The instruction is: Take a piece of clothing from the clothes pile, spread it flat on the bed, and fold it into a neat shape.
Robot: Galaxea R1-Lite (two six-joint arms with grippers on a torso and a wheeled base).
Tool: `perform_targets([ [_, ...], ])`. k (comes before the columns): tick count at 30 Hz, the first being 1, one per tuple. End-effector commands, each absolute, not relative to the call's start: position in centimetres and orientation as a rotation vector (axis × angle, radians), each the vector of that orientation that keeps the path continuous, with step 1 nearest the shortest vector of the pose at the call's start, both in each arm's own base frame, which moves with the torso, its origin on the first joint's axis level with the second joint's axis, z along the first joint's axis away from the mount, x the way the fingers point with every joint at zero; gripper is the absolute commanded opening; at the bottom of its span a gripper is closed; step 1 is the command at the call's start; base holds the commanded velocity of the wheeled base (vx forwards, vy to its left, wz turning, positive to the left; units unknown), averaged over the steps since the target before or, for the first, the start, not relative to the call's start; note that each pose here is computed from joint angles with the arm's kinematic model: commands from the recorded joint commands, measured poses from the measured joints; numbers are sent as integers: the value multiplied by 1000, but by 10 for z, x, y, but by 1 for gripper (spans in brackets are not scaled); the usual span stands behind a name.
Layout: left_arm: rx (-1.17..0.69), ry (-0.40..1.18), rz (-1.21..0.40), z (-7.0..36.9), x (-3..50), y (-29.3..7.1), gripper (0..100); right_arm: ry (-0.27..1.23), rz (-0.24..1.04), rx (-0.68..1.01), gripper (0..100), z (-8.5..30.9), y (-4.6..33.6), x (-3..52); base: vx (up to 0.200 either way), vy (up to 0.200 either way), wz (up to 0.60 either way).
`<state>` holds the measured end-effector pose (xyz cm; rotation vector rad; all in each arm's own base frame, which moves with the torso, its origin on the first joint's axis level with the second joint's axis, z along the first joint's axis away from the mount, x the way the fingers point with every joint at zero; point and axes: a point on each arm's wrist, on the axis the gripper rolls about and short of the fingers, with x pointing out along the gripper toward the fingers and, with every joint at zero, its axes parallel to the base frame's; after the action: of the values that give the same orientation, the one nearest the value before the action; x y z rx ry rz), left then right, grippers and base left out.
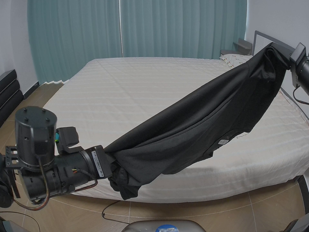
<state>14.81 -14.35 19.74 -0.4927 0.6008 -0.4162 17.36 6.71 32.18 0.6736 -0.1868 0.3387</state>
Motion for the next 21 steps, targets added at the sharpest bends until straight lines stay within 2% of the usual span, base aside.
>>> perform_targets([
  [1, -514, 565, -473, 215, 132, -136, 0, -260, 363, 690, 0, 342, 55, 144, 0, 0, 0],
  [7, -493, 604, -456, 211, 139, -143, 0, -327, 375, 704, 0, 373, 54, 143, 0, 0, 0],
  [11, -491, 665, -427, 199, 162, -155, 0, -256, 340, 688, 0, 373, 67, 178, 0, 0, 0],
  [14, -528, 706, -386, 193, 187, -164, 0, -163, 296, 651, 0, 349, 81, 224, 200, 0, 0],
  [17, -536, 725, -350, 186, 204, -166, 0, -157, 271, 646, 0, 342, 84, 247, 200, 0, 0],
  [21, -556, 747, -284, 175, 233, -170, 0, -222, 276, 650, 0, 334, 95, 282, 200, 0, 0],
])
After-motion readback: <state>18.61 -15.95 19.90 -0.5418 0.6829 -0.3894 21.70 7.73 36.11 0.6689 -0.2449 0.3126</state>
